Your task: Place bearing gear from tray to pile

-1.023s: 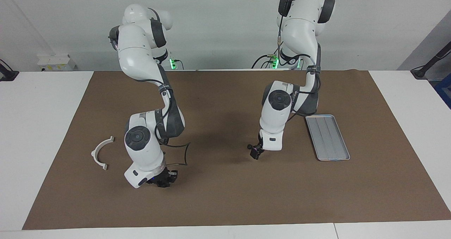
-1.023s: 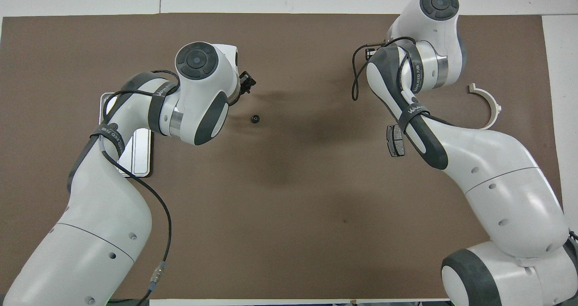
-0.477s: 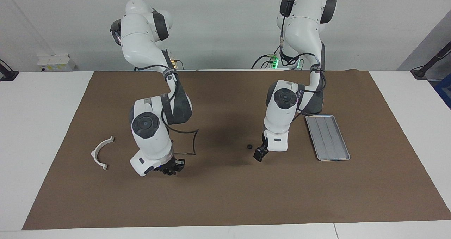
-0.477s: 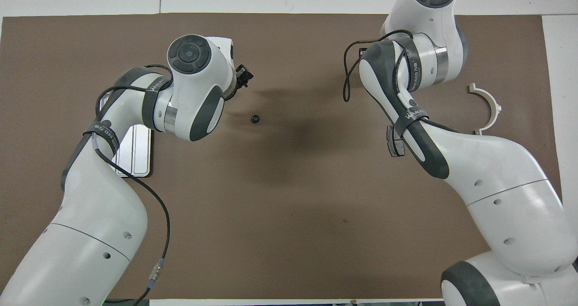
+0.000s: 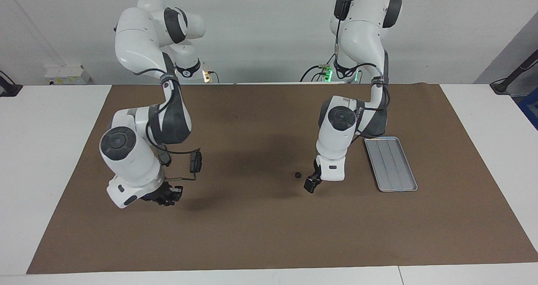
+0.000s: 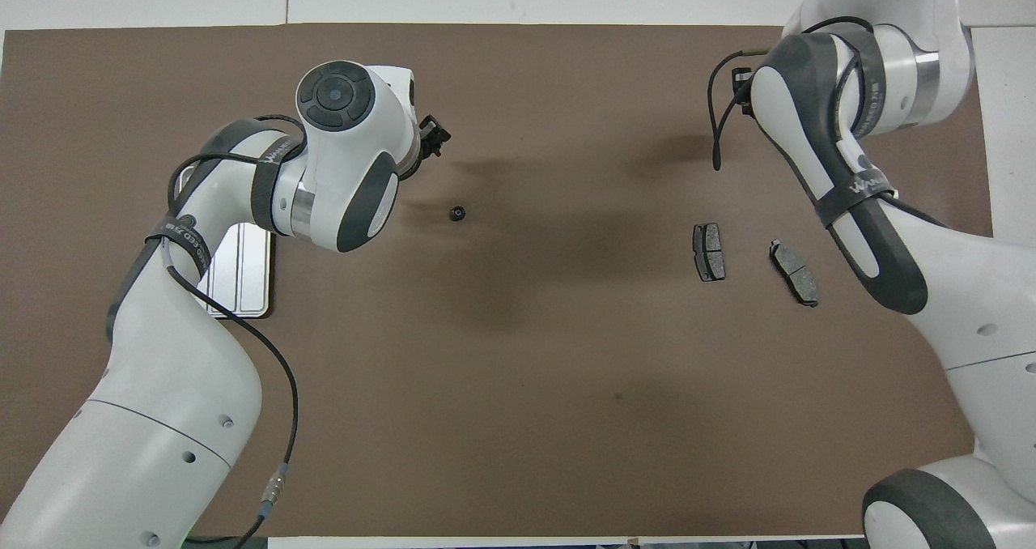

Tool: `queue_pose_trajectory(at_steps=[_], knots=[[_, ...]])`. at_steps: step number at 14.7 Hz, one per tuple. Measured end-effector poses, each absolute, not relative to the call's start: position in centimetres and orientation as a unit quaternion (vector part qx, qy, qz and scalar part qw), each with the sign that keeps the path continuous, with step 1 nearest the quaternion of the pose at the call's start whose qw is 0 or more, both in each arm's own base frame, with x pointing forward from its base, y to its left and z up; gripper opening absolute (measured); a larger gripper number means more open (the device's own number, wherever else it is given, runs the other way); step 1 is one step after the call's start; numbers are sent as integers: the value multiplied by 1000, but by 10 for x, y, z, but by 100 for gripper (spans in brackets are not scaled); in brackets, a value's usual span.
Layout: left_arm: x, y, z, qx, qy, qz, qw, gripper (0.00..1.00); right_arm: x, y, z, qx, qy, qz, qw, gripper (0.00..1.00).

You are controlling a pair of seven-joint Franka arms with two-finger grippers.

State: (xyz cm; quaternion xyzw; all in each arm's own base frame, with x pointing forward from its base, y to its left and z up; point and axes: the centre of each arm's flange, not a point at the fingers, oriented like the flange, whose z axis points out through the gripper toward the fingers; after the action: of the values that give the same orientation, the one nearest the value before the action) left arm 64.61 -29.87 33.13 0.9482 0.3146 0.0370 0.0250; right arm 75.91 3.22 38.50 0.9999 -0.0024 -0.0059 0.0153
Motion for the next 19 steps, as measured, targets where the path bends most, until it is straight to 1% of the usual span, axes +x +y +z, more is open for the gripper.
queue_pose_trajectory(at_steps=[2, 4, 9, 11, 15, 19], knots=[[646, -298, 330, 948, 315, 36, 24, 100, 764, -1, 378, 1000, 19, 6, 14, 35], [646, -298, 330, 948, 315, 36, 24, 100, 768, -22, 361, 999, 32, 20, 16, 35], [645, -298, 329, 948, 315, 35, 23, 100, 768, -35, 313, 998, 35, 50, 20, 35], [644, -298, 327, 948, 315, 34, 22, 100, 765, -45, 300, 998, 31, 54, 20, 35], [643, -297, 324, 948, 315, 32, 20, 100, 757, -55, 297, 998, 34, 58, 21, 35], [643, -298, 324, 949, 314, 31, 20, 100, 746, -39, 304, 997, 41, 70, 11, 35]])
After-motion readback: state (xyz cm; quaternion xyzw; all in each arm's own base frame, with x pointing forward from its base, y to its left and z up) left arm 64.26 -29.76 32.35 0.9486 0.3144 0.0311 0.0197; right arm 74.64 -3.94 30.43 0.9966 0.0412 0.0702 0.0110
